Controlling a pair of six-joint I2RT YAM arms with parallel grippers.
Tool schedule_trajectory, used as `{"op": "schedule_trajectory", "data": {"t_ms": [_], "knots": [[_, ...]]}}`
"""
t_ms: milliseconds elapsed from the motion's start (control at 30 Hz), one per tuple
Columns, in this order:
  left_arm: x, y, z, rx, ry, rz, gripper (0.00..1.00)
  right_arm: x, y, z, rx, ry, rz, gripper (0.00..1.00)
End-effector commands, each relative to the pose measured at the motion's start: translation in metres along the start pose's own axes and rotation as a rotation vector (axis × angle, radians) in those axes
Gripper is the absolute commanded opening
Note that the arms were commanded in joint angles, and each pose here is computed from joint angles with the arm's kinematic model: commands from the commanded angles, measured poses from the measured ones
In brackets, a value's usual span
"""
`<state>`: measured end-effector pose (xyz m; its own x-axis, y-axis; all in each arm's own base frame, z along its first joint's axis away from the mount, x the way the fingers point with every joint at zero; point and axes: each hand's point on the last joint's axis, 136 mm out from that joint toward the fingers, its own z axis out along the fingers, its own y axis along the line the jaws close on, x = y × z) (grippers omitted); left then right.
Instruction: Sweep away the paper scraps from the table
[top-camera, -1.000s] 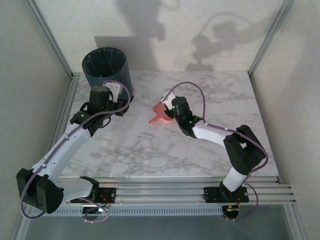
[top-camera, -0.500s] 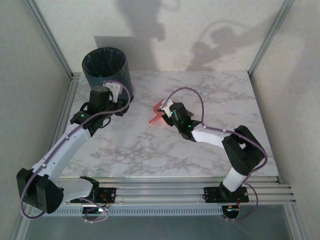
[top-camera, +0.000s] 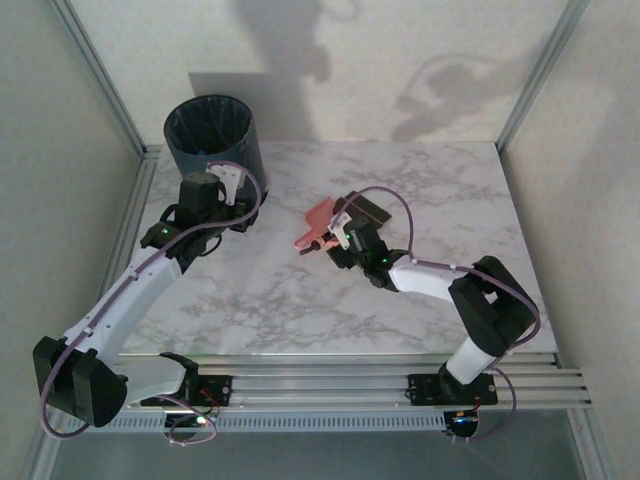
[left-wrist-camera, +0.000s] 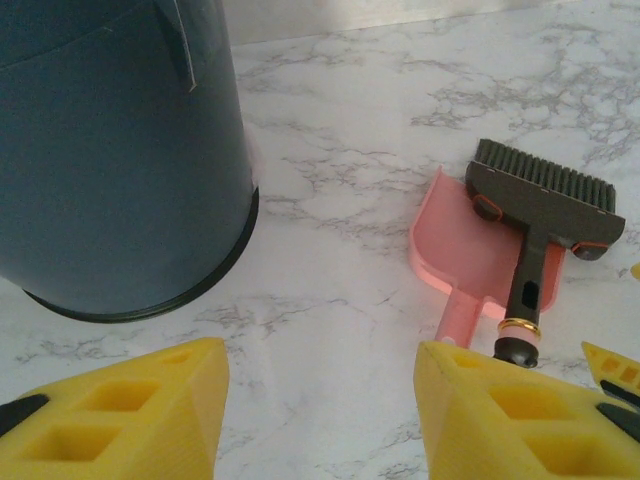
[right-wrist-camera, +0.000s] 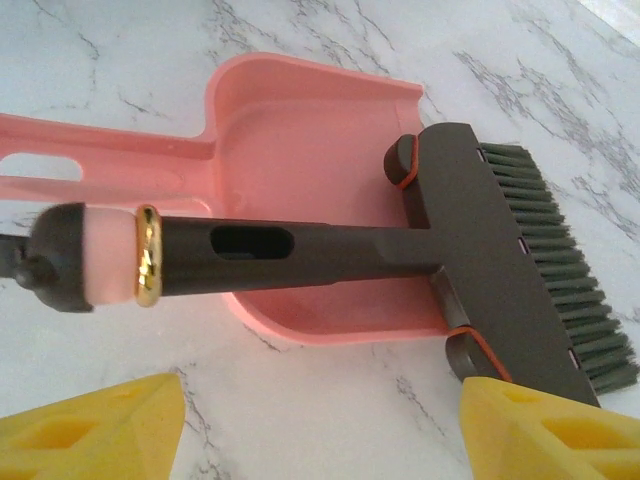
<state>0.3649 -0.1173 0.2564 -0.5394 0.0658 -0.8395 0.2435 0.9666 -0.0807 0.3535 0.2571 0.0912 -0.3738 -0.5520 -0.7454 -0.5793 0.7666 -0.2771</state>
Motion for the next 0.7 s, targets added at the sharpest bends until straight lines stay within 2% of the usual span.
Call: {"op": "schedule_trajectory", "data": {"t_ms": [0,100,200,300,500,667], "knots": [[-0.007,0.007,-0.006,-0.031,-0.034,-0.023,0.52,-0.011,-0.01,-0.012,0.034,-0.05,0.072,0.74],[-0.02,0.014,-0.009,-0.071,-0.079,-0.106,0.52,-0.015,-0.025,-0.018,0.089,-0.078,0.15,0.75],[-0.024,0.039,-0.01,-0.202,-0.152,-0.221,0.53,-0.014,-0.048,-0.026,0.184,-0.098,0.235,0.75],[-0.019,0.066,-0.012,-0.345,-0.227,-0.278,0.54,-0.008,-0.075,-0.037,0.31,-0.084,0.29,0.76],[0.014,0.108,-0.017,-0.594,-0.328,-0.267,0.56,0.008,-0.129,-0.072,0.558,-0.053,0.372,0.78],[0.046,0.129,-0.014,-0.704,-0.352,-0.225,0.57,0.037,-0.173,-0.1,0.721,0.002,0.428,0.78]]}}
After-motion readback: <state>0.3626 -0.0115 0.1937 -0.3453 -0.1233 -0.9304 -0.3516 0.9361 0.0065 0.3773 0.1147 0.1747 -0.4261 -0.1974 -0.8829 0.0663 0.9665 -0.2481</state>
